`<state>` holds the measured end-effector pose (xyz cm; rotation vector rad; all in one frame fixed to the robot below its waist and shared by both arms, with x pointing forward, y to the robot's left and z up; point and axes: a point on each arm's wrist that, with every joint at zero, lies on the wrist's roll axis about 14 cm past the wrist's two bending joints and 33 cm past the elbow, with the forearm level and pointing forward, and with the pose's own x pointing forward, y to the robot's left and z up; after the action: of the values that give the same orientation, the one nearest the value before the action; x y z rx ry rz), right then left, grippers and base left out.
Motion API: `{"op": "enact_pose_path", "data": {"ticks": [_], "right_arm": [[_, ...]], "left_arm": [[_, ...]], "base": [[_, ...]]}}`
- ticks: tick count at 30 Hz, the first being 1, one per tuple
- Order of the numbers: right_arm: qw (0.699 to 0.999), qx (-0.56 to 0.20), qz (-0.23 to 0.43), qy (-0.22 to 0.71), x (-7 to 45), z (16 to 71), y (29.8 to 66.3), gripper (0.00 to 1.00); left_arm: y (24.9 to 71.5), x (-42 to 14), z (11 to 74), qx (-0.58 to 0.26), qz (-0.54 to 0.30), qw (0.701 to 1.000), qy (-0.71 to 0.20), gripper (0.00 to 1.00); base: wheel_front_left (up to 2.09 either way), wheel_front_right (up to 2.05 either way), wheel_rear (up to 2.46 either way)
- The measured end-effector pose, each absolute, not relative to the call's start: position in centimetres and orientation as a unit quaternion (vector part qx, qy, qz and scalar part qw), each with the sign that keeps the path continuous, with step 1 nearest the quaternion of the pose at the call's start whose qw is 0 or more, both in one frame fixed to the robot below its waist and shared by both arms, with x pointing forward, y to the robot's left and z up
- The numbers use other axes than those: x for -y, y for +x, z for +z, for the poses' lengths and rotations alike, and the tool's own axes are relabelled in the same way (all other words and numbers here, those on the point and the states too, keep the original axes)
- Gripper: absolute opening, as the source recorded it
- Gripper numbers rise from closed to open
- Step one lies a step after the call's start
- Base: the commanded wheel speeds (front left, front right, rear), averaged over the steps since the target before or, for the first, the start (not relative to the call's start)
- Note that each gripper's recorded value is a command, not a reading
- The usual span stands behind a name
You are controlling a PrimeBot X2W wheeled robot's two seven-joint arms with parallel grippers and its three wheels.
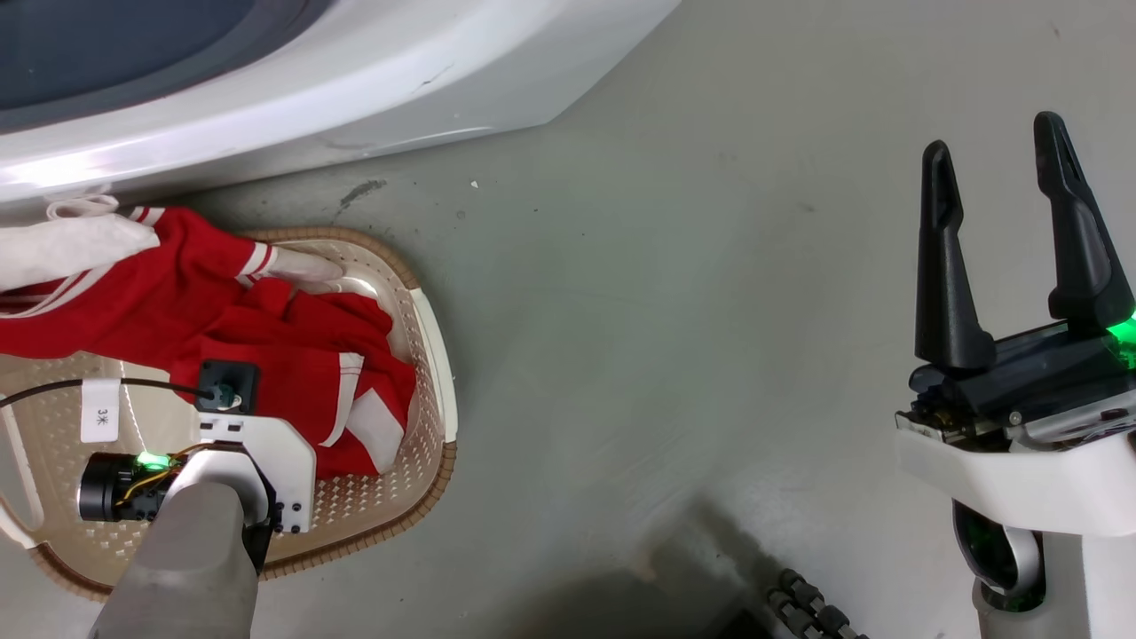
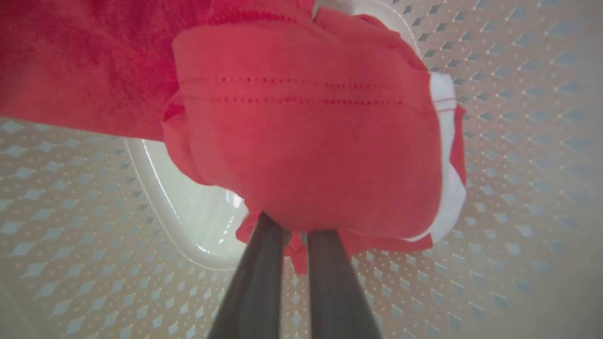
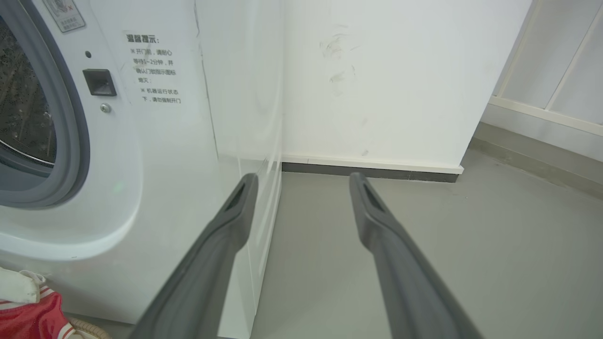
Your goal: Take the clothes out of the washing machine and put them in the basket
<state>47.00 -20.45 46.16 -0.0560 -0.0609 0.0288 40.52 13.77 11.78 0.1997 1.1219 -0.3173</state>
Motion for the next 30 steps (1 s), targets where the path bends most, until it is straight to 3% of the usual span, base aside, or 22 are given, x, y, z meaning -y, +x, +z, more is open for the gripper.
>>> {"op": "enact_pose_path", "data": {"ticks": [4, 5, 6, 20, 30], "right_arm": [[0.999, 0.025, 0.015, -0.027, 20.4, 45.6, 47.2, 1.00], [0.999, 0.025, 0.015, -0.027, 20.5, 45.6, 47.2, 1.00], [0.999, 0.026, 0.014, -0.027, 20.5, 45.7, 47.2, 1.00], [0.998, 0.057, 0.016, -0.025, 19.9, 49.8, 44.3, 1.00], [0.996, 0.089, 0.017, -0.025, 19.3, 53.4, 39.9, 1.00]], "left_arm": [[40.2, -13.8, 11.2, -0.537, -0.150, 0.825, 0.095, 0.00], [40.3, -13.7, 11.3, -0.536, -0.149, 0.826, 0.093, 0.74], [40.4, -13.7, 11.4, -0.532, -0.148, 0.828, 0.096, 1.00], [38.9, -12.5, 17.5, -0.475, -0.153, 0.864, 0.069, 1.00], [39.6, -12.6, 25.6, -0.359, -0.110, 0.926, 0.034, 1.00]], "base": [[0.00, 0.00, 0.00], [0.00, 0.00, 0.00], [0.00, 0.00, 0.00], [0.00, 0.00, 0.00], [0.00, 0.00, 0.00]]}}
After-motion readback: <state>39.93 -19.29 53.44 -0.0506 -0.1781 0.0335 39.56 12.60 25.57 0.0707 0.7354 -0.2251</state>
